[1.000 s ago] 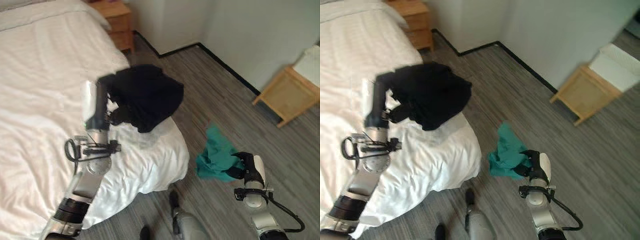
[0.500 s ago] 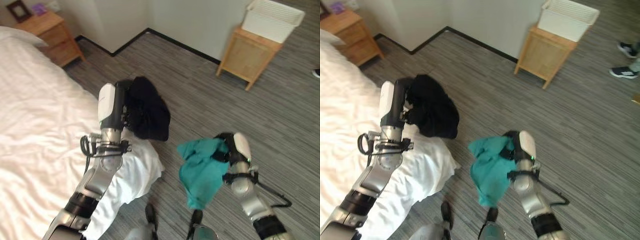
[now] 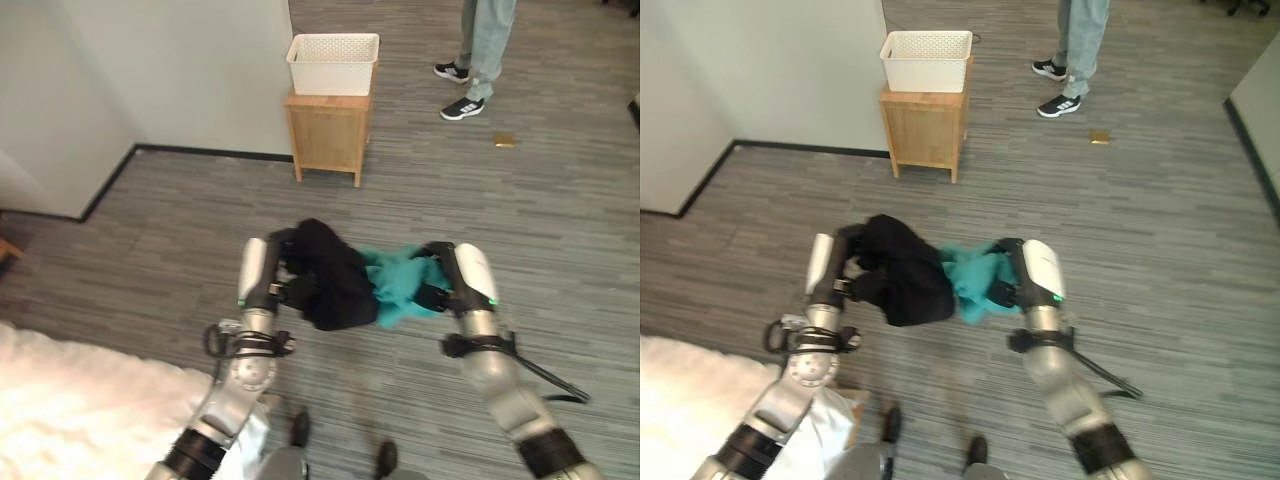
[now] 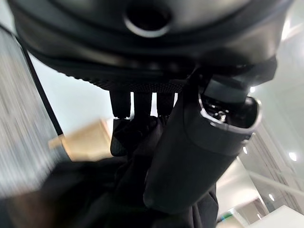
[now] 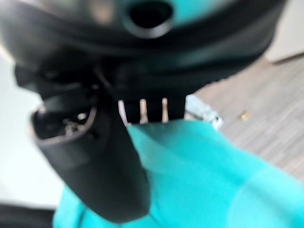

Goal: Pick up bed clothes into laundry basket.

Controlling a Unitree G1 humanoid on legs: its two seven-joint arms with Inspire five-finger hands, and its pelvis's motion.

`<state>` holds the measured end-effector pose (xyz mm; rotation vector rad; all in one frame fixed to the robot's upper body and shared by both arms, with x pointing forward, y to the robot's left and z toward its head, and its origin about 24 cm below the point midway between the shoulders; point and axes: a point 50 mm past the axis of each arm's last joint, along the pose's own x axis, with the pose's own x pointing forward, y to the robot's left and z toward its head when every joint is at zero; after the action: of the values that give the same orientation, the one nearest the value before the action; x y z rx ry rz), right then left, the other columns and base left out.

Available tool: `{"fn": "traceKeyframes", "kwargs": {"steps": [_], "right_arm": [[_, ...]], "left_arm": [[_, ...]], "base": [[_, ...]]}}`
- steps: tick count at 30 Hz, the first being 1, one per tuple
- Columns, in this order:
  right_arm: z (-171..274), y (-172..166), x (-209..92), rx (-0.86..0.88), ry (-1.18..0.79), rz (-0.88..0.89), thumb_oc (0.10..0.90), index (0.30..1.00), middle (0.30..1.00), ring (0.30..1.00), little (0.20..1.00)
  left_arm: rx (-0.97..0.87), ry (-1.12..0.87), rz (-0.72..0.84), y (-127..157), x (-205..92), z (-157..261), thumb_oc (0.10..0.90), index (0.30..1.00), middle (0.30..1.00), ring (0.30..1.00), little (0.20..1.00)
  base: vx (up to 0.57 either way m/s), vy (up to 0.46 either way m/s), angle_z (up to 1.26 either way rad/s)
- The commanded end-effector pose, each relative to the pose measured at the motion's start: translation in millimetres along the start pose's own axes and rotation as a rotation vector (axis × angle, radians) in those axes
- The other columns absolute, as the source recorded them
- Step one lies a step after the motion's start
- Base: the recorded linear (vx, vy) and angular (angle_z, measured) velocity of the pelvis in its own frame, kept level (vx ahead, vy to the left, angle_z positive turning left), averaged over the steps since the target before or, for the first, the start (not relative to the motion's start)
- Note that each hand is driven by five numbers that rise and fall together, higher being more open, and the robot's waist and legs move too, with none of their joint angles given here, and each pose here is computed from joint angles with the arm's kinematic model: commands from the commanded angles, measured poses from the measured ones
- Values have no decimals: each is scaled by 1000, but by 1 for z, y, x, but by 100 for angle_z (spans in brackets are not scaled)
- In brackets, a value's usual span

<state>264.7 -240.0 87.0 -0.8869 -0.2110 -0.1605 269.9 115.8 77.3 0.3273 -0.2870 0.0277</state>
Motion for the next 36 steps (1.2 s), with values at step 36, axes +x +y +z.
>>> {"fn": "traceKeyframes", "kwargs": {"steps": [36], "right_arm": [[47, -26, 32, -18, -199, -224, 400, 300, 300, 300, 300]], "left_arm": [[101, -59, 124, 41, 12, 1, 400, 300, 300, 300, 300]], "base": [[576, -67, 30]]}}
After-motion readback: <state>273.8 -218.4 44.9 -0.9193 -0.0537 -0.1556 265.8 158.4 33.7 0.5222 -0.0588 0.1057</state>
